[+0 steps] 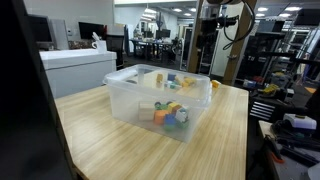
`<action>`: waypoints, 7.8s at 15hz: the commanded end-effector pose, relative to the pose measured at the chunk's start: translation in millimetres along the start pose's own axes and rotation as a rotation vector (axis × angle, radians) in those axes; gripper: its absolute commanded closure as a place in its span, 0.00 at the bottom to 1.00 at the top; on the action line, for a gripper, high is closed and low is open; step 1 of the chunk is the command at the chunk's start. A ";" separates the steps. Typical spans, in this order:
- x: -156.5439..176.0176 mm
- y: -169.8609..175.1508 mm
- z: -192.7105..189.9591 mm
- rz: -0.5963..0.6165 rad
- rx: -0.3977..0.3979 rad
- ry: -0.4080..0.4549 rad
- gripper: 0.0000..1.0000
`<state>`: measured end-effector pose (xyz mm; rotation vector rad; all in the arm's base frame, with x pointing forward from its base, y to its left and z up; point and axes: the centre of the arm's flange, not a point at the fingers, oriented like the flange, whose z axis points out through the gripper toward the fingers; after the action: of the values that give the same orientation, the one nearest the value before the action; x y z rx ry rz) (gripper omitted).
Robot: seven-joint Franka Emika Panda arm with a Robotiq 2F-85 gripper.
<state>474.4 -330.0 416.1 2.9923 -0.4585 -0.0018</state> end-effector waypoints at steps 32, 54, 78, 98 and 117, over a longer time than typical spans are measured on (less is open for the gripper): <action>66.1 46.0 180.6 -1.097 0.122 0.125 0.64; -48.8 -295.1 -113.5 -0.749 -0.079 0.059 0.89; 60.9 -33.3 -36.3 -0.228 0.021 0.209 0.00; 96.9 117.5 182.3 -0.122 0.025 -0.087 0.73; 75.7 71.6 171.4 -0.172 0.041 -0.204 0.98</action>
<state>545.1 -449.4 240.0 3.1079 -0.2140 -0.2771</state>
